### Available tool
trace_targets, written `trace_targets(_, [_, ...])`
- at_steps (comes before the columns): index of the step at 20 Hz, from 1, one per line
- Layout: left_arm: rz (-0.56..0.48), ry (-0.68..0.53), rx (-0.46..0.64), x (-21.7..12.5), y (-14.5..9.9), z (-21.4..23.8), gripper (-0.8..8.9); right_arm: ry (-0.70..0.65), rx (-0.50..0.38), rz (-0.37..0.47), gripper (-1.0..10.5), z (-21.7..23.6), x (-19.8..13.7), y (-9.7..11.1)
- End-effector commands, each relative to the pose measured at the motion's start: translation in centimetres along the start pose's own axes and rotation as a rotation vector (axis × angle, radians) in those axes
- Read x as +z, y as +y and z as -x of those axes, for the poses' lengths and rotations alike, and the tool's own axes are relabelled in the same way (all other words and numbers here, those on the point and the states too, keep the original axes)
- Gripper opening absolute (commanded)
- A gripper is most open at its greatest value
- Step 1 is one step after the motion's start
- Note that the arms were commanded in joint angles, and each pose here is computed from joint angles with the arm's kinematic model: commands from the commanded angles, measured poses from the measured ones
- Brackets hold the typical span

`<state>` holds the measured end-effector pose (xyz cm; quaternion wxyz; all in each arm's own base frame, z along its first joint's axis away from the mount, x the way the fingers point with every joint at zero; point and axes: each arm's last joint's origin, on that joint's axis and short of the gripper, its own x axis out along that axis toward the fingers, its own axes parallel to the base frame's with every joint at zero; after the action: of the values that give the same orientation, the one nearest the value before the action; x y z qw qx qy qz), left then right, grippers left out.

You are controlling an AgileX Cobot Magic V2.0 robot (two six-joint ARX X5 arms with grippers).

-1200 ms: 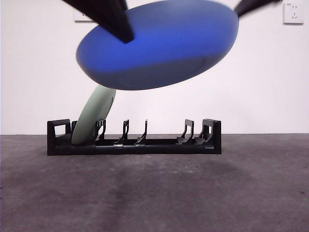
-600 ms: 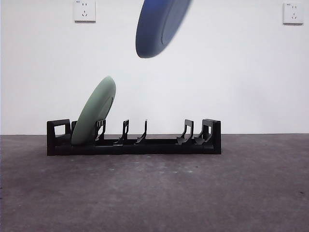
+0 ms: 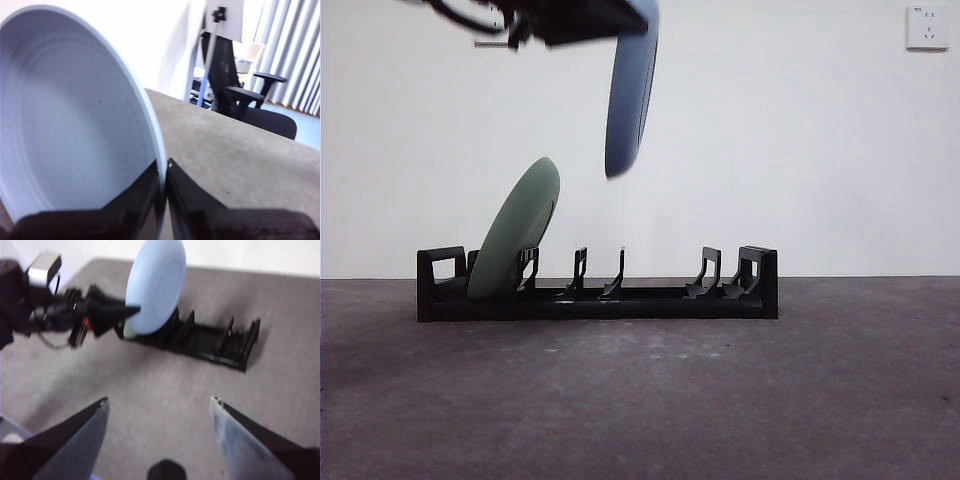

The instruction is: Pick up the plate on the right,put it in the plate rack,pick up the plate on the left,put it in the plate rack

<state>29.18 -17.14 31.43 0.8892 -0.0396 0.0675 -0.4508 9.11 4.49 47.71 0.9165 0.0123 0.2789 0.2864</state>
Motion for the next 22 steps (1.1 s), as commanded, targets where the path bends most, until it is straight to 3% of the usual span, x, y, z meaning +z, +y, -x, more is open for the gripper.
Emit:
trace_targets(1, [0.060, -0.031, 0.014, -0.6, 1.2, -0.7, -0.08, 0.022, 0.000, 0.018, 3.5, 0.1, -0.3, 0.0])
trace_targets(10, [0.143, 0.016, 0.098, -4.6, 5.6, -2.5, -0.08, 0.059, -0.002, 0.019, 3.5, 0.1, -0.7, 0.0])
trace_targets(19, [0.154, 0.117, 0.120, -8.4, 7.1, -4.0, -0.08, 0.085, -0.003, 0.031, 3.4, -0.5, -0.8, -0.2])
trace_targets(22, [0.129, 0.149, 0.187, -9.0, 7.4, -4.0, -0.08, 0.094, -0.003, 0.030, 3.4, -0.5, -0.9, -0.2])
